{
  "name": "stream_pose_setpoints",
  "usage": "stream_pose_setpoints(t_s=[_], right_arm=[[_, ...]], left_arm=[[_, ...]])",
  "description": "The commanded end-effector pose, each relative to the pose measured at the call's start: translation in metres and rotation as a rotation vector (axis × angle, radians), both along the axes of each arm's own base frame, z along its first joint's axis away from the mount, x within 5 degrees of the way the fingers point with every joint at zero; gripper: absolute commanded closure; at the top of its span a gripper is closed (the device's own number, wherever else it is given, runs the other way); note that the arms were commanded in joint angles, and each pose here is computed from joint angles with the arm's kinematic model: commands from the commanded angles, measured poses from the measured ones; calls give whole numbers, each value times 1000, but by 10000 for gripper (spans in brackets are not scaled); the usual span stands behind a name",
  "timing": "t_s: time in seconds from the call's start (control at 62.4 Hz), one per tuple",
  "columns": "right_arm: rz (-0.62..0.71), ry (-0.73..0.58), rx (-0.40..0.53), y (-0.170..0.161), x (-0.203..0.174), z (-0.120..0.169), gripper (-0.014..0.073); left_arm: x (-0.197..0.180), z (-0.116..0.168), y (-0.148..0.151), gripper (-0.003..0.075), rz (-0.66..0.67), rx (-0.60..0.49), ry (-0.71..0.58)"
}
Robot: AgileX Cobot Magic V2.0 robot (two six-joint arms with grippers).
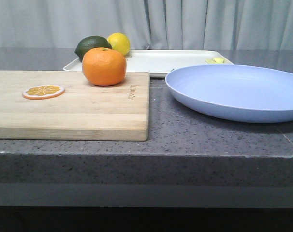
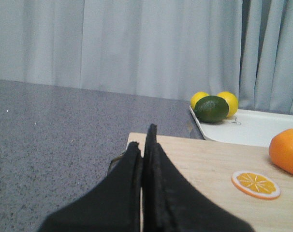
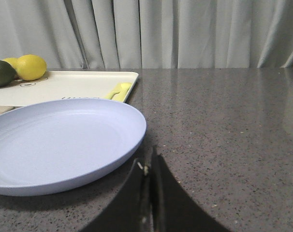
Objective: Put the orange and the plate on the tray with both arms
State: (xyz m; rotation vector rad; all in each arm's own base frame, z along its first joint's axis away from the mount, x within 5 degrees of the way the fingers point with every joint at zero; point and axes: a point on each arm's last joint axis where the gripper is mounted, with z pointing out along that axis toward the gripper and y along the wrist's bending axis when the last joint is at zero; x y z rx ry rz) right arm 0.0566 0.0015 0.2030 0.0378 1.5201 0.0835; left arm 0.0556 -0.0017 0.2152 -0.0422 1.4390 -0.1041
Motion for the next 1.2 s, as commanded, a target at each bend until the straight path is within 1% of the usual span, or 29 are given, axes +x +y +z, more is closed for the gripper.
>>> stream_pose_setpoints(t_s=[0.0, 0.112, 0.225, 0.321, 0.337, 0.417, 0.513, 0.577, 0.674, 0.754, 0.85, 1.043, 1.187], right_arm=[[-2, -132, 8, 0, -4, 20, 662], [-2, -155, 8, 0, -8, 36, 662], [-4, -151, 9, -1, -17, 61, 662], [-6, -117, 6, -1, -25, 84, 662], [-7, -111, 6, -1, -27, 88, 662], [-8, -63, 6, -1, -31, 106, 662], [-10, 21, 4, -2, -29, 126, 662], [-12, 80, 3, -2, -26, 140, 662], [-14, 213, 0, -1, -16, 152, 662], [-15, 337, -3, -1, -5, 156, 662], [-16, 410, -5, -1, 10, 153, 662], [-16, 525, -9, 0, 35, 144, 662], [-32, 572, -47, -2, 45, 139, 654]], left_arm=[[-3, 9, 1, 740, 11, -13, -142], [-11, 39, 1, 740, 10, -16, -221], [-23, 74, 1, 740, -3, -15, -231], [-38, 105, 0, 740, -16, -11, -229], [-38, 106, 0, 740, -17, -10, -217], [-46, 129, 0, 740, -26, -6, -193], [-45, 150, -1, 740, -34, 5, -115], [-39, 160, -2, 740, -40, 11, -38], [-26, 167, -4, 740, -50, 18, 94], [-11, 164, -5, 740, -55, 23, 200], [1, 156, -7, 740, -72, 10, 309], [19, 152, -8, 740, -78, -1, 377], [28, 149, -8, 739, -78, -1, 415]])
